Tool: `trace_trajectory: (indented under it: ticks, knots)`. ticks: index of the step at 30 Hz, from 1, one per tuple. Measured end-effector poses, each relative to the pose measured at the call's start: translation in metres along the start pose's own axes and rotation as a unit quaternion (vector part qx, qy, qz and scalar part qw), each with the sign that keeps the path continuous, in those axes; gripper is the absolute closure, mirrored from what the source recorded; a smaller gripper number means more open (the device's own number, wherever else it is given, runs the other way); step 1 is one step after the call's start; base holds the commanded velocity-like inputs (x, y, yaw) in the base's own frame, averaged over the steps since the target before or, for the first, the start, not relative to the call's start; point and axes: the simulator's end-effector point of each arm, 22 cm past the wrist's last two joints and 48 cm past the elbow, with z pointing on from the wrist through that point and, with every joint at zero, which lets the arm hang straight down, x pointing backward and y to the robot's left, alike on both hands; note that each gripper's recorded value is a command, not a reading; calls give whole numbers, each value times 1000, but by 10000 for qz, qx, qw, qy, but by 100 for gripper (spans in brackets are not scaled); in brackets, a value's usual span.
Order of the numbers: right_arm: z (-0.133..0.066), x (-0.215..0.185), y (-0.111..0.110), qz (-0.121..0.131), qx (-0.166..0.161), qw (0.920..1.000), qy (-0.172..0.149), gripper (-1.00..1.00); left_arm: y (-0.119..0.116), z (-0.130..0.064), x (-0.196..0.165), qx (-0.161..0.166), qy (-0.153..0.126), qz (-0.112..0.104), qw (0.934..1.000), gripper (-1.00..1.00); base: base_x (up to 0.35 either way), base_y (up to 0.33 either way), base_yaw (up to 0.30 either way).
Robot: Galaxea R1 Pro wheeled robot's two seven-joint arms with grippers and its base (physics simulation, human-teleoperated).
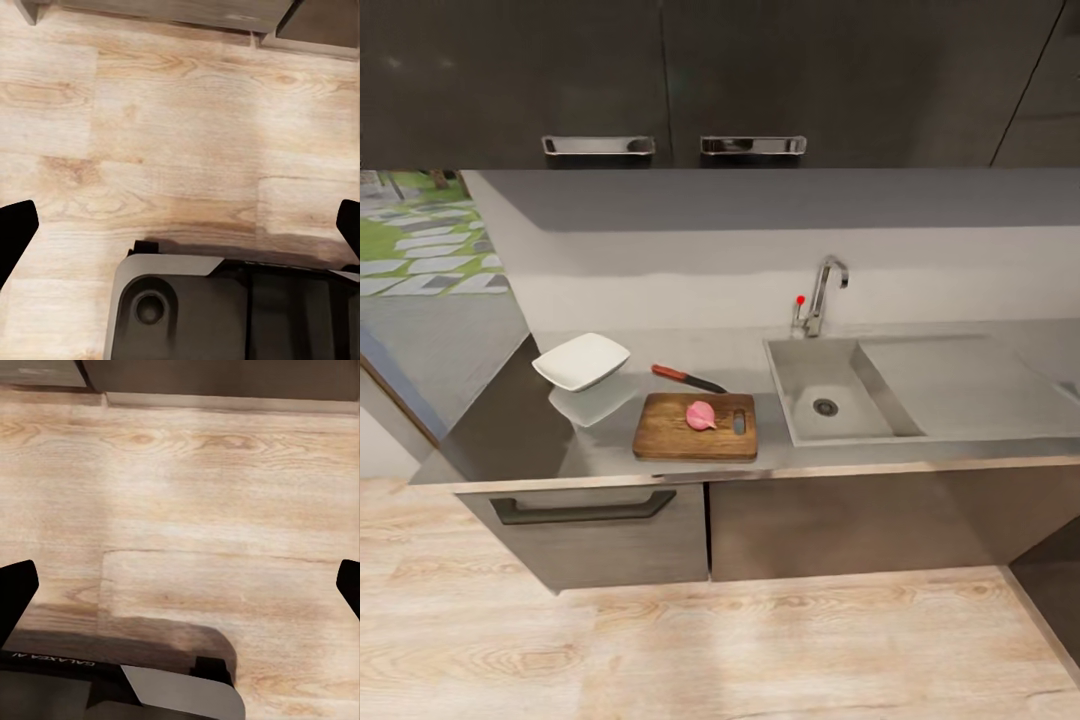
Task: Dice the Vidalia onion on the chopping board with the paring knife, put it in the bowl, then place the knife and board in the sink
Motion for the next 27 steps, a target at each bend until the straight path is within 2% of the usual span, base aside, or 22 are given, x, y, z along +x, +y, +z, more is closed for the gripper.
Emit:
trace_trajectory:
  ticks: [8, 15, 27]
  knots:
    - [0, -6, 0, -6, 4, 10000, -64, -100, -1, 0, -4, 10, -62, 1, 10000, -100, 6, 56, -5]
    - [-1, -11, -1, -11, 9, 9999, -117, -100, -1, -1, -8, 18, -115, 2, 9999, -100, 61, 280, -78]
    - [-1, -19, -1, -18, 16, 9998, -209, -100, -2, -1, -14, 34, -205, 5, 9998, -100, 45, 311, -167]
